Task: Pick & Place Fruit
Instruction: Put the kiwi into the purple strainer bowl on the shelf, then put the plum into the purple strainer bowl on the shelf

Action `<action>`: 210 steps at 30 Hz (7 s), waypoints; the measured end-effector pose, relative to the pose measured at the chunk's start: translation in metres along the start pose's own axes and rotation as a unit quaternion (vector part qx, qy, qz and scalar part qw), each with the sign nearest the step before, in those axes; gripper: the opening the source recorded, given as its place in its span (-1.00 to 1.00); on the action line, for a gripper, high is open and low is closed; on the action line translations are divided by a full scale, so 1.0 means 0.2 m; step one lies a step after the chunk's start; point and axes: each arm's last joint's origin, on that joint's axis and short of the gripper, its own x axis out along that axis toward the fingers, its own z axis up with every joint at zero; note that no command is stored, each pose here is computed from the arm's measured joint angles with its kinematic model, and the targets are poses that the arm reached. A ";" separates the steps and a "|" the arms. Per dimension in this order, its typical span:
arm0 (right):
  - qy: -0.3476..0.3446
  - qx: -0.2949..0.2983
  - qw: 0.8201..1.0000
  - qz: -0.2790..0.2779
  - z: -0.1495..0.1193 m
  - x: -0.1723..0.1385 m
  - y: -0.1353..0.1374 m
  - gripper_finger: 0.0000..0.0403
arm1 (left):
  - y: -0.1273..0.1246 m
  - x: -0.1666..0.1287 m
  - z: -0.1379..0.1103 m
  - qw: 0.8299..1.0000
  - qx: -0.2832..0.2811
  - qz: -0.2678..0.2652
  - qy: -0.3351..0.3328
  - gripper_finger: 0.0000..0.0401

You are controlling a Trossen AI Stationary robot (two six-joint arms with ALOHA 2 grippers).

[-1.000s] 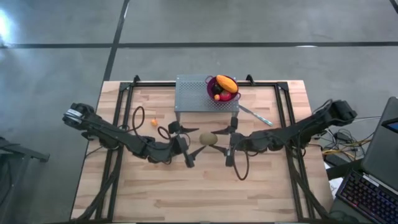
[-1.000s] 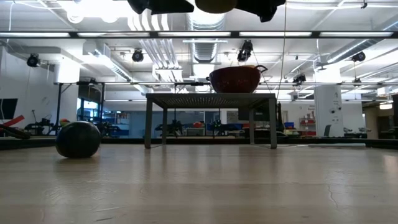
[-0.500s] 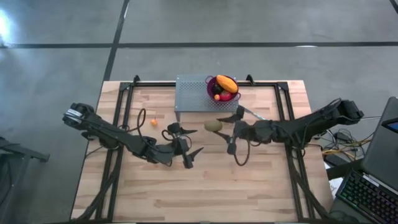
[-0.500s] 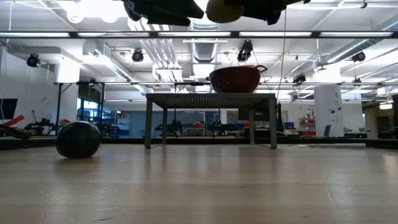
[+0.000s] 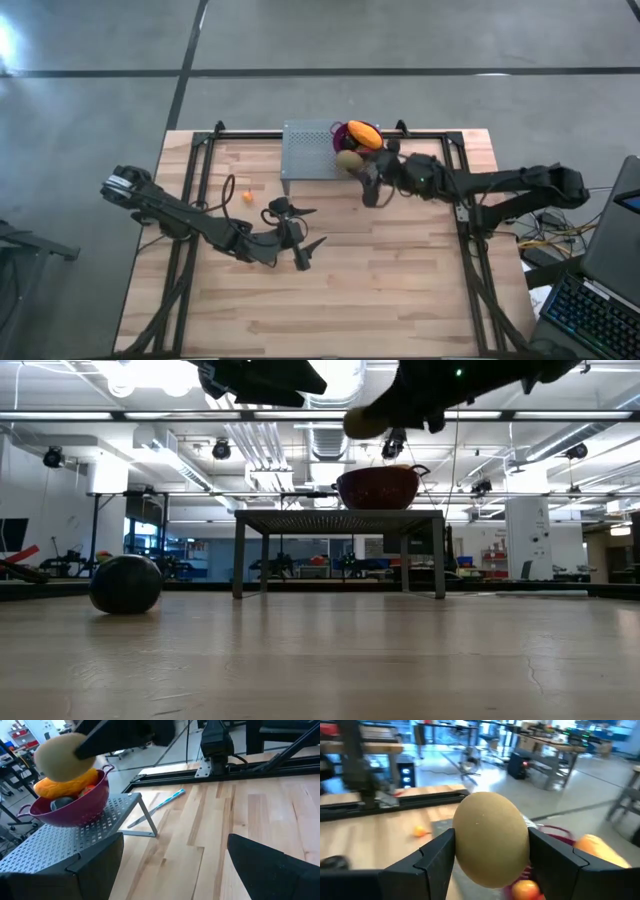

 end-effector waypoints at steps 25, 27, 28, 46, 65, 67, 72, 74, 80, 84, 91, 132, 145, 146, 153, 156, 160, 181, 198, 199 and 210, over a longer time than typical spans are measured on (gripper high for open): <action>0.041 -0.014 0.996 -0.074 -0.05 0.19 -0.18 0.14 | 0.01 0.01 -0.01 1.000 -0.005 0.003 0.005 0.80; 0.050 -0.018 0.996 -0.074 -0.05 0.19 -0.18 0.12 | 0.01 0.01 -0.01 1.000 -0.005 0.003 0.005 0.80; 0.054 -0.020 0.996 -0.075 -0.05 0.19 -0.18 0.11 | 0.01 0.01 -0.01 1.000 -0.005 0.003 0.005 0.80; 0.100 -0.019 0.991 -0.090 -0.09 0.20 -0.23 0.13 | 0.01 0.01 -0.01 1.000 -0.006 0.003 0.004 0.80; 0.090 -0.015 0.992 -0.089 -0.03 0.19 -0.23 0.61 | 0.01 0.01 -0.01 1.000 -0.006 0.003 0.005 0.80; 0.079 -0.018 0.993 -0.086 0.01 0.19 -0.22 0.62 | 0.01 0.01 -0.01 1.000 -0.006 0.003 0.005 0.80; 0.081 -0.029 0.993 -0.076 0.11 0.19 -0.20 0.58 | 0.01 0.01 -0.01 1.000 -0.005 0.003 0.005 0.80; 0.085 -0.034 0.993 -0.073 0.15 0.18 -0.20 0.53 | 0.01 0.01 -0.01 1.000 -0.005 0.003 0.005 0.80; 0.111 -0.043 0.991 -0.061 0.26 0.15 -0.18 0.37 | 0.01 0.01 -0.01 1.000 -0.005 0.003 0.005 0.80; 0.123 -0.049 0.990 -0.051 0.30 0.13 -0.16 0.24 | 0.01 0.01 -0.01 1.000 -0.005 0.003 0.005 0.80; 0.125 -0.048 0.991 -0.025 0.31 0.11 -0.07 -0.05 | 0.01 0.01 -0.01 1.000 -0.006 0.003 0.004 0.80; 0.159 -0.102 0.974 0.123 0.00 -0.28 0.39 -0.96 | 0.01 0.01 -0.01 0.998 -0.067 0.011 0.004 0.80; 0.164 -0.103 0.974 0.121 -0.02 -0.28 0.39 -0.96 | 0.13 -0.11 -0.03 0.986 -0.075 0.032 0.148 0.79; 0.164 -0.103 0.974 0.121 -0.02 -0.28 0.39 -0.96 | 0.16 -0.14 -0.03 0.981 -0.075 0.045 0.174 0.79; 0.163 -0.102 0.974 0.121 -0.02 -0.28 0.39 -0.96 | 0.35 -0.32 -0.05 0.944 -0.124 0.121 0.279 0.79; 0.162 -0.102 0.974 0.121 -0.02 -0.28 0.39 -0.96 | 0.41 -0.36 -0.08 0.925 -0.167 0.143 0.311 0.79; 0.161 -0.101 0.974 0.121 -0.01 -0.28 0.39 -0.96 | 0.45 -0.38 -0.09 0.911 -0.170 0.157 0.341 0.79; 0.161 -0.101 0.974 0.122 -0.01 -0.28 0.39 -0.96 | 0.31 -0.26 -0.22 0.921 -0.075 0.032 0.382 0.79; 0.161 -0.101 0.974 0.122 -0.02 -0.28 0.39 -0.96 | 0.23 -0.27 -0.36 0.900 0.117 -0.144 0.395 0.79; 0.161 -0.101 0.974 0.122 -0.02 -0.28 0.39 -0.96 | 0.23 -0.27 -0.36 0.896 0.142 -0.158 0.389 0.80; 0.162 -0.097 0.975 0.120 -0.02 -0.27 0.39 -0.96 | 0.16 -0.31 -0.33 0.853 0.287 -0.285 0.329 0.80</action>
